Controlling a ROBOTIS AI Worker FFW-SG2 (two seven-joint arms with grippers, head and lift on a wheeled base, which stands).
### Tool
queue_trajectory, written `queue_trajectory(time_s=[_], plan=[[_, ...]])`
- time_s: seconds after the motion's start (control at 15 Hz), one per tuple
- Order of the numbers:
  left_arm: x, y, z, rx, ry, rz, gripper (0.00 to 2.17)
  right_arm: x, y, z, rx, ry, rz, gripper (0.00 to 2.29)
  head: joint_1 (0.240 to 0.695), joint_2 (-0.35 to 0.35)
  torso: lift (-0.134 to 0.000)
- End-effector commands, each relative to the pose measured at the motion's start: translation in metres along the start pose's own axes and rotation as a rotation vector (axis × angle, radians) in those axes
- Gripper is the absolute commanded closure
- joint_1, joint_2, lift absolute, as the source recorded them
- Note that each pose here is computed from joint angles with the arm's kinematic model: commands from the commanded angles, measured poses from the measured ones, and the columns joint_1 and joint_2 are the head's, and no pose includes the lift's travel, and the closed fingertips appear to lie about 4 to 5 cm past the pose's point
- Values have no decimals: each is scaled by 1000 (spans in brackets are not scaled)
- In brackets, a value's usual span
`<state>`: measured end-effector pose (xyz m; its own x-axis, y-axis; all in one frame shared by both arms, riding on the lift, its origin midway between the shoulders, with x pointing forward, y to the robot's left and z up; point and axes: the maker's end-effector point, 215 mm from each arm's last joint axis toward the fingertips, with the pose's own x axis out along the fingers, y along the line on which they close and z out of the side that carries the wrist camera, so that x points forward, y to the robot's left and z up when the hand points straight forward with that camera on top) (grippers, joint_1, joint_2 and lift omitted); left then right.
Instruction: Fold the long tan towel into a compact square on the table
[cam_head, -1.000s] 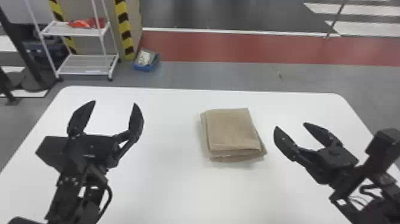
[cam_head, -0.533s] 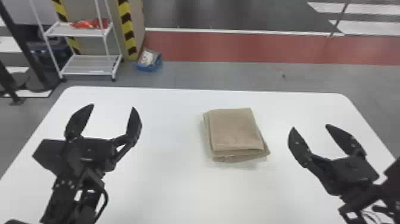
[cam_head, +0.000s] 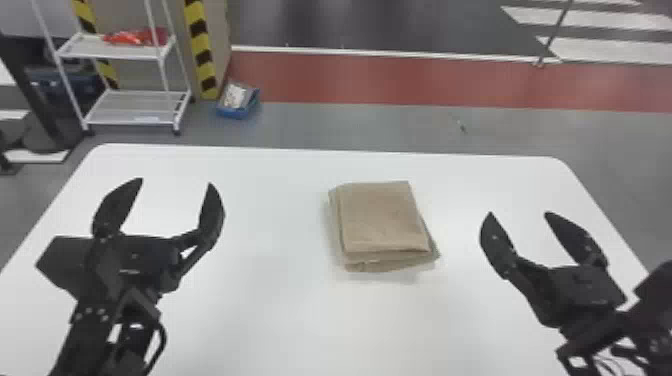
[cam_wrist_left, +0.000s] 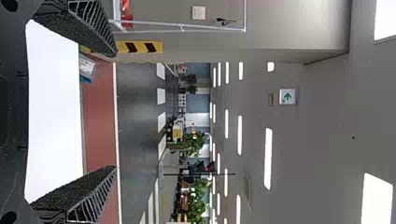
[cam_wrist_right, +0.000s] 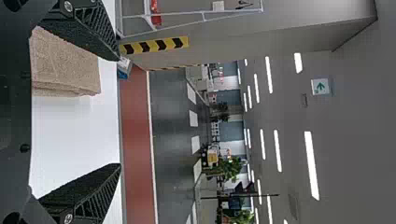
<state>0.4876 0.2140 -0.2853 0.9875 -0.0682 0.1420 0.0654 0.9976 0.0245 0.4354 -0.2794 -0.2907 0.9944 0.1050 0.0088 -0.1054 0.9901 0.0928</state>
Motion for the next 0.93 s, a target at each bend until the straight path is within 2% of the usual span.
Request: queue_trajectory(time_s=[0.0, 0.53, 0.87], plan=[[-2, 1, 1, 0, -1, 1, 26, -1, 2, 2, 0, -3, 2, 80, 695, -79, -124], [-3, -3, 4, -3, -2, -3, 26, -3, 1, 3, -1, 3, -9, 80, 695, -77, -124], [0, -4, 6, -3, -4, -6, 39, -3, -9, -6, -1, 40, -35, 80, 695, -90, -124]])
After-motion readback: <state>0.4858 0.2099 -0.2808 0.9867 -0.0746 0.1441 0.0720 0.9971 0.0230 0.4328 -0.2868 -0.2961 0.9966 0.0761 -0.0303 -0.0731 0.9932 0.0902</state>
